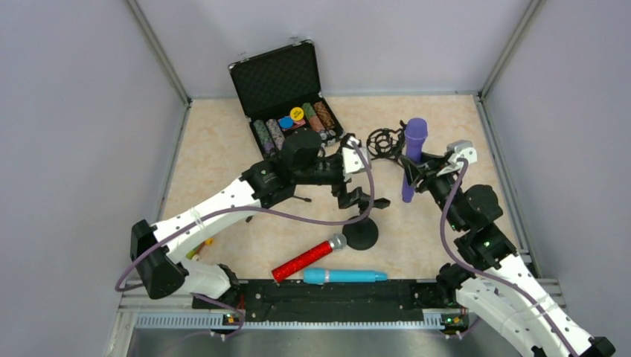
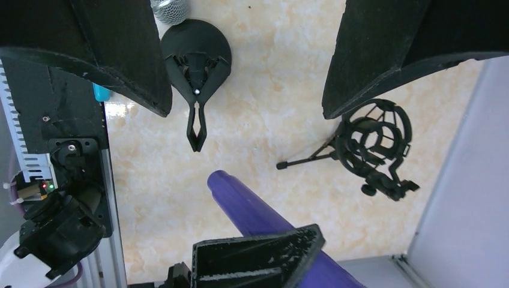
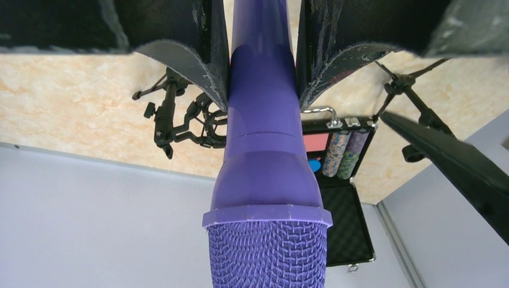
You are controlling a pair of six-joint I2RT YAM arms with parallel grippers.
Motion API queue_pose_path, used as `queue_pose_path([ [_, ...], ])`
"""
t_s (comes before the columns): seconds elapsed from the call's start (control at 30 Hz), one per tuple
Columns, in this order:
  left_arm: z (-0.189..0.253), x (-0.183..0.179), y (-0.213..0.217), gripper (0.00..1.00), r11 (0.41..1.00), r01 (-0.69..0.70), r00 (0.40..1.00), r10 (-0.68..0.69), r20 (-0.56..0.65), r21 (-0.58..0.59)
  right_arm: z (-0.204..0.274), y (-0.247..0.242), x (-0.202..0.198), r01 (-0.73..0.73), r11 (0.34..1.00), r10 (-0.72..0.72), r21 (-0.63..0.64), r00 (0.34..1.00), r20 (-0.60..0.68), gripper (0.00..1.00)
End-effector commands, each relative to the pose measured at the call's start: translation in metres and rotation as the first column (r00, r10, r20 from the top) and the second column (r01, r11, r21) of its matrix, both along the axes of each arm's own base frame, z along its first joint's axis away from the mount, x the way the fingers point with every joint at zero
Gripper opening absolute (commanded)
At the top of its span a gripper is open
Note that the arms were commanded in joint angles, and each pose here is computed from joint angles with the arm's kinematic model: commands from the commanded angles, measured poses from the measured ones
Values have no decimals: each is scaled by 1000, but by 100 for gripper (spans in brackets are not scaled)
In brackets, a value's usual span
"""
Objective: Attach the microphones to the stand
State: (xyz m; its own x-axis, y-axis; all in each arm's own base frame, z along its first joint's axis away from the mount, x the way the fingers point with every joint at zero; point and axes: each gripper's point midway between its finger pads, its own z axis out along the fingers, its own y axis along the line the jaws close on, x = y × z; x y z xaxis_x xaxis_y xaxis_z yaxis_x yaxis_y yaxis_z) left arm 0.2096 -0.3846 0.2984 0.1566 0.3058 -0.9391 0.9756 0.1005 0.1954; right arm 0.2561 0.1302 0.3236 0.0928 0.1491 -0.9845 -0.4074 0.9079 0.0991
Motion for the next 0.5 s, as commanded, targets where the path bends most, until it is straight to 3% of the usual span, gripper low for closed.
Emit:
queue_pose_path([
  [0.0, 21, -7, 10, 99, 991, 97, 994, -92, 57, -91, 15, 6, -9, -48, 998, 45, 31, 997, 64, 0],
  [0.27, -19, -23, 20, 98, 982, 170, 985, -167, 40, -78, 11, 13, -15, -100, 994, 96, 47, 992, 80, 0],
  [0.47, -24, -32, 15, 98, 968, 233, 972, -231, 33, -96, 15, 15, -24, -140, 988, 130, 66, 982, 140, 0],
])
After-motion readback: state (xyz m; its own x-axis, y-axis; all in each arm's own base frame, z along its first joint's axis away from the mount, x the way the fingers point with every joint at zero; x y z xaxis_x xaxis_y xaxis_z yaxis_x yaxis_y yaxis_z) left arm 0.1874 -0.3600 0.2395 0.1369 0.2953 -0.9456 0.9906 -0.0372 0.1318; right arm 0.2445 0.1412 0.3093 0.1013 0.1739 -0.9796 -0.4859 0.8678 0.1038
